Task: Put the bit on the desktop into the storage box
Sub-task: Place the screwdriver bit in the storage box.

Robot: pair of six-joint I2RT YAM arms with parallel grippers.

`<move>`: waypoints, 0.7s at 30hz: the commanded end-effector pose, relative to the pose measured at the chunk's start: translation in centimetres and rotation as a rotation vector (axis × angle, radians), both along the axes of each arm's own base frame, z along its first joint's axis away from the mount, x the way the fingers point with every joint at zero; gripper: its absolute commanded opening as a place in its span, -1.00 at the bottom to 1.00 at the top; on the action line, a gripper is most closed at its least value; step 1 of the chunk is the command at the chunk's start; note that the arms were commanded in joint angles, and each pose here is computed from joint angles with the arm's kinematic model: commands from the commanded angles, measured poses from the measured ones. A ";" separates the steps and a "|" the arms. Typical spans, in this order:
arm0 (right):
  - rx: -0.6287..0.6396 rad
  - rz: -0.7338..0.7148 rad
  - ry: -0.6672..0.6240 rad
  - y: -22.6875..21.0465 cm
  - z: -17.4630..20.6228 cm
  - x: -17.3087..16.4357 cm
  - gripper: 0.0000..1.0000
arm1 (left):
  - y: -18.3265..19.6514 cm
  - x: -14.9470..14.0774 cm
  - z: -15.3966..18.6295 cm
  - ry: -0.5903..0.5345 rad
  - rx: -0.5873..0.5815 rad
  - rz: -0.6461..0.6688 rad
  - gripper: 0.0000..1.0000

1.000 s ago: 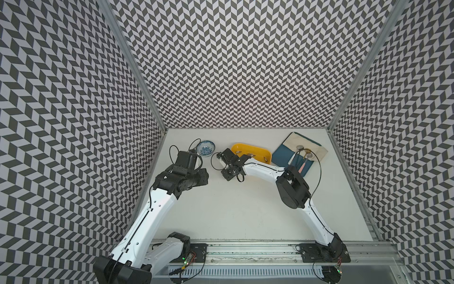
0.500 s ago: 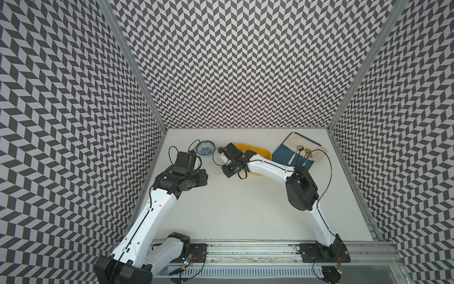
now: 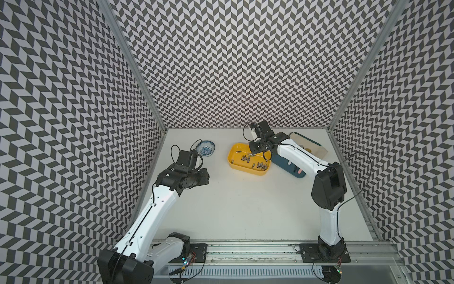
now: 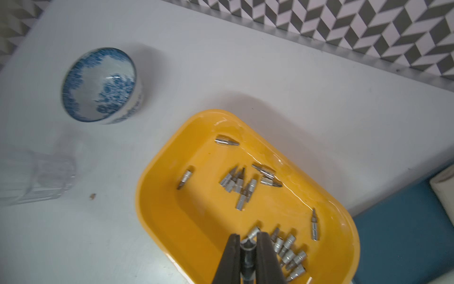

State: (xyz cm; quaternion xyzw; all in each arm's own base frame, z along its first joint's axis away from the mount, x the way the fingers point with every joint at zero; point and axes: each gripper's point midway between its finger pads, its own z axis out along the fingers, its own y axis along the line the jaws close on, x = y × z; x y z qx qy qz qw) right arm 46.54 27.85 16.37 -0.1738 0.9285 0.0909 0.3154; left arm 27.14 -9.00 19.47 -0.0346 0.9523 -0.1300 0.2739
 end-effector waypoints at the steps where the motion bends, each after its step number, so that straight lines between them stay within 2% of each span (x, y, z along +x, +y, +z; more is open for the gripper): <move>1: -0.038 -0.030 0.007 -0.4 -2.2 0.3 -1.00 | -0.4 0.8 0.9 -0.039 -0.015 -0.015 -0.06; 6: -0.072 -0.055 0.048 -0.9 -5.5 1.0 -1.00 | -0.3 0.6 0.7 -0.033 -0.014 -0.014 -0.06; 21: -0.135 -0.073 0.117 -1.7 -10.8 0.7 -1.00 | -0.1 -0.1 0.1 -0.023 -0.009 -0.015 -0.05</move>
